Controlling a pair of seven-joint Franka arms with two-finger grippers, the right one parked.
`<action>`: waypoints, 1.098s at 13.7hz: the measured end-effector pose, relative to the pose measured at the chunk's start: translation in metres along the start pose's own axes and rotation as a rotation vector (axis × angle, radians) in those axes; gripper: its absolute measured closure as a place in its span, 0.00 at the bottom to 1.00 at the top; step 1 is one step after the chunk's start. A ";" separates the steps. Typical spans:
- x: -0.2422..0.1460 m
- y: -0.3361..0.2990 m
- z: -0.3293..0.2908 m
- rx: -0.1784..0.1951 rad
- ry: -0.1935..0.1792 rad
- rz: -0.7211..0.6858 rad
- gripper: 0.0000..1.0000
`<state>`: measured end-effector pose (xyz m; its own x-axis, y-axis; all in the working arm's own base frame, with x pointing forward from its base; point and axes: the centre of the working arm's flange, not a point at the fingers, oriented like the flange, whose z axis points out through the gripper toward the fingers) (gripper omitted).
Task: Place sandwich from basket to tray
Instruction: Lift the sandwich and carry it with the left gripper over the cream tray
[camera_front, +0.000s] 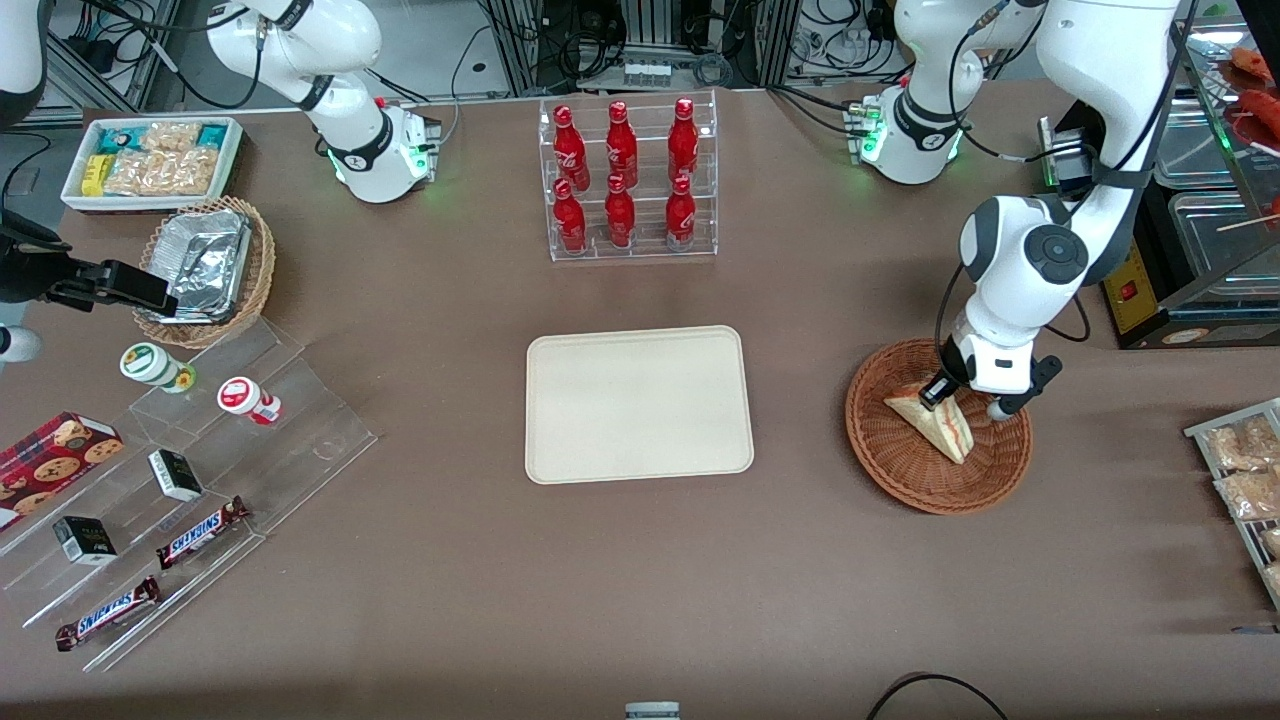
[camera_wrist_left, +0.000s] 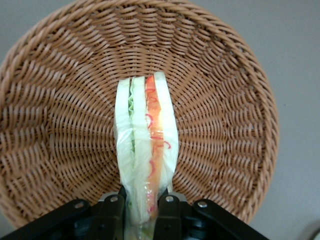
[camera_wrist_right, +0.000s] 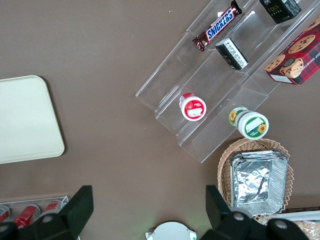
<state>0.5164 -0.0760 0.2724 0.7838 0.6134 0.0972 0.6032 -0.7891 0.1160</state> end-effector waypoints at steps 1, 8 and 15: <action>-0.002 0.009 -0.014 0.011 -0.004 0.023 0.79; -0.047 0.127 -0.152 0.097 -0.061 0.229 0.79; -0.169 0.249 -0.152 0.058 -0.098 0.485 0.79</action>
<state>0.5116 -0.3714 0.4356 0.9846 0.1720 0.0328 0.1712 -0.9849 0.0246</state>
